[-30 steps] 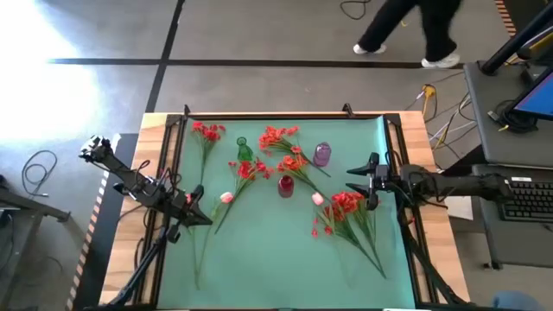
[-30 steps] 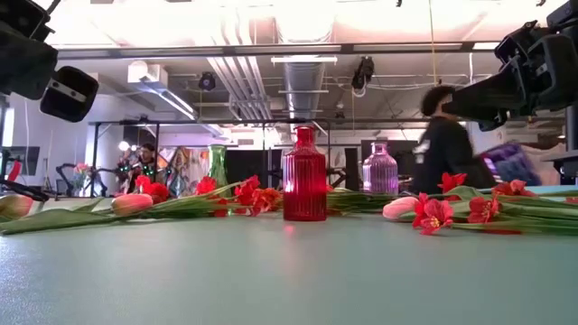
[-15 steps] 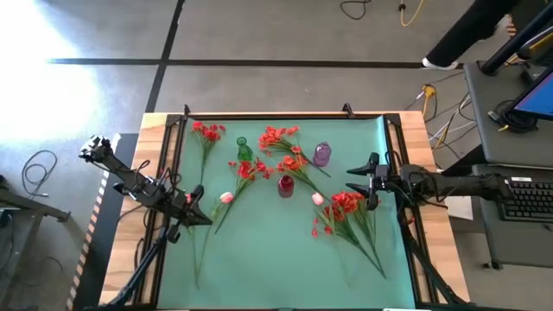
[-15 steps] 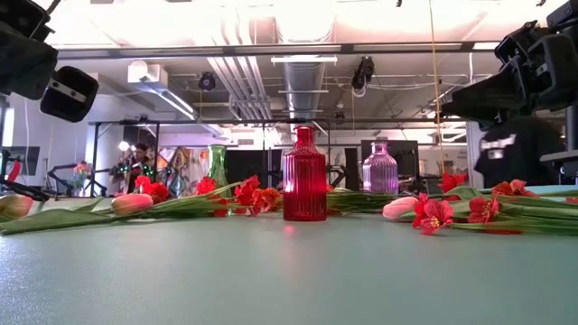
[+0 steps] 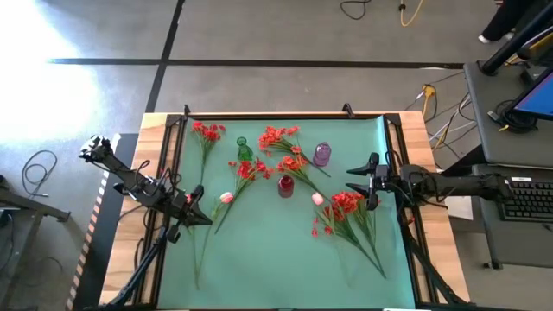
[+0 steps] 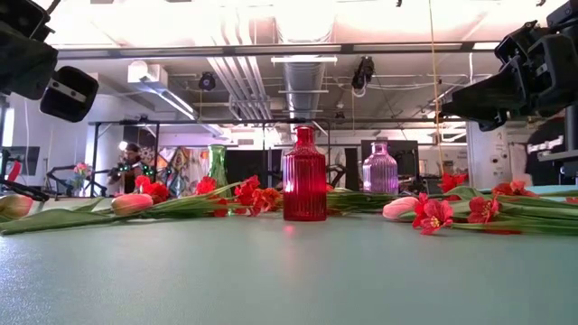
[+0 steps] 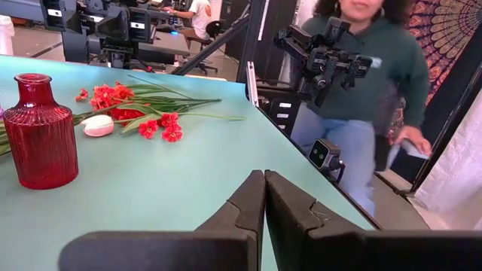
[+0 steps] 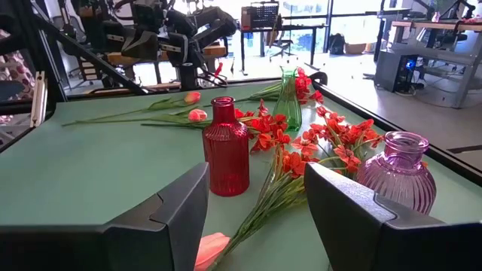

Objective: Sort flowers into vase by color

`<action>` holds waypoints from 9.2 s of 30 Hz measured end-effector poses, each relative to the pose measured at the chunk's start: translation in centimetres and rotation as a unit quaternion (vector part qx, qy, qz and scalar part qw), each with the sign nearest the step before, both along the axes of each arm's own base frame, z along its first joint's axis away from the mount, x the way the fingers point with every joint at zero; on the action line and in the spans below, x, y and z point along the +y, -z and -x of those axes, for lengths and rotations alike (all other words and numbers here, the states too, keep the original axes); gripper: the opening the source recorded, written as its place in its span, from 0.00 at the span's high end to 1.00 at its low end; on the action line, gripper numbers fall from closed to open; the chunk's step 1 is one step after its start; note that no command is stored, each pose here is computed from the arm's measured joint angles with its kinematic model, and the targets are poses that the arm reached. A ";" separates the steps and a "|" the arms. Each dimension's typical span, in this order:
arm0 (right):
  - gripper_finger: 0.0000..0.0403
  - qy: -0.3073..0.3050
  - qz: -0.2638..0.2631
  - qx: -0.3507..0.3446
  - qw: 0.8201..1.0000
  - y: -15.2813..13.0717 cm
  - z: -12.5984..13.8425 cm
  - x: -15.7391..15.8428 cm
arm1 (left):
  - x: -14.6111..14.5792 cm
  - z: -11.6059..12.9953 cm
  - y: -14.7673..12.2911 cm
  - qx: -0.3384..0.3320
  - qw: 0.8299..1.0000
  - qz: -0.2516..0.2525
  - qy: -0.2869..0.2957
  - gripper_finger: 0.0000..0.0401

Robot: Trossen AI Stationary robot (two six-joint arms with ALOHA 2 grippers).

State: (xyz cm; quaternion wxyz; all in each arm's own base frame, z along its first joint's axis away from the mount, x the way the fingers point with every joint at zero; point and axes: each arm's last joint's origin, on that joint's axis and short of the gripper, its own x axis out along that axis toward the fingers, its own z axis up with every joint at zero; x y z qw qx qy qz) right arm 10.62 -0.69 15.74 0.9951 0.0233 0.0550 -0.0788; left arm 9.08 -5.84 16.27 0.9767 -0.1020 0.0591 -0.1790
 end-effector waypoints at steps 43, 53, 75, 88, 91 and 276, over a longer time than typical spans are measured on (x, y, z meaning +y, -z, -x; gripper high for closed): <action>0.48 0.000 0.000 0.000 1.000 0.0 0.0 0.0 | 0.0 0.0 0.0 0.000 1.000 0.000 0.000 1.00; 0.48 0.001 -0.001 -0.001 1.000 0.0 0.0 0.0 | 0.6 0.1 -3.2 -0.141 0.985 0.073 -0.073 1.00; 0.48 0.036 -0.107 -0.075 0.991 -1.1 0.0 -0.2 | 1.7 1.2 -6.6 -0.278 0.927 0.220 -0.124 1.00; 0.48 0.033 -0.108 -0.100 0.988 -1.5 0.0 -0.2 | 0.1 -1.0 -5.3 -0.227 0.952 0.159 -0.126 1.00; 0.48 0.031 -0.130 -0.124 0.983 -1.9 0.0 -0.2 | -0.3 -1.4 -4.9 -0.210 0.959 0.141 -0.126 1.00; 0.97 0.410 0.048 -0.002 0.911 -13.6 -11.9 -3.6 | -0.8 -9.2 -8.8 0.159 0.924 -0.023 -0.346 1.00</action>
